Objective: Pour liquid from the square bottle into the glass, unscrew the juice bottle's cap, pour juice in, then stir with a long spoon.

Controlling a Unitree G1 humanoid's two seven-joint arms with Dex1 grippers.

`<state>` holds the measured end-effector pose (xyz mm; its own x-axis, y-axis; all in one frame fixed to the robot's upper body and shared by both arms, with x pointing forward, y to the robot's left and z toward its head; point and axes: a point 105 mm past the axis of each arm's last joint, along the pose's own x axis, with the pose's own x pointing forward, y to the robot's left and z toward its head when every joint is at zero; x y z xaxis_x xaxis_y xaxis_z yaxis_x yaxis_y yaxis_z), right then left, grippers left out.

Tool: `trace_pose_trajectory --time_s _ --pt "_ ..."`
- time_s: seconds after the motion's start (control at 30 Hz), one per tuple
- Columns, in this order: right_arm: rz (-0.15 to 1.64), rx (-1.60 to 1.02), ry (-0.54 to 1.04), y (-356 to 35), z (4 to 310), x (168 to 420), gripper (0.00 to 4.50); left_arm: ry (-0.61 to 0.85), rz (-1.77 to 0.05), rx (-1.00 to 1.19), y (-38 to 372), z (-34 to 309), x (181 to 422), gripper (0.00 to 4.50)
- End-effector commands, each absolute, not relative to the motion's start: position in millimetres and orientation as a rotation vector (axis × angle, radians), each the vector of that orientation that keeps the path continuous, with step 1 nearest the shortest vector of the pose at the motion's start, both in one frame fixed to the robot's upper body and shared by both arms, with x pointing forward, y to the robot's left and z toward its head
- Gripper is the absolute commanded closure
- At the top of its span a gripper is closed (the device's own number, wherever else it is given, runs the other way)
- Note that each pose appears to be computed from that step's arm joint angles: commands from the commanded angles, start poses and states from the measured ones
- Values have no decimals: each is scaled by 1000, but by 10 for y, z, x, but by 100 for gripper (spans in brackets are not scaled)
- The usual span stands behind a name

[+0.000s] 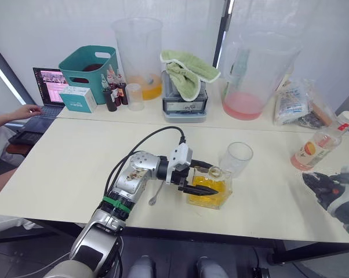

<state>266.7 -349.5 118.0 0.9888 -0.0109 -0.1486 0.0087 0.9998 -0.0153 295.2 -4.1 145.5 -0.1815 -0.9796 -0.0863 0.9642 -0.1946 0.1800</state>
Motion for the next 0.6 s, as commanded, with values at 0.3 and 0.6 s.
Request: trace_pose_trajectory --time_s 0.3,0.6 --pt "-50 -10 288 -3636 708 2686 344 -14 -1752 240 -21 1290 2930 166" --pt "-43 -20 126 -3601 987 2724 238 -17 -1746 236 -7 1293 2943 166"
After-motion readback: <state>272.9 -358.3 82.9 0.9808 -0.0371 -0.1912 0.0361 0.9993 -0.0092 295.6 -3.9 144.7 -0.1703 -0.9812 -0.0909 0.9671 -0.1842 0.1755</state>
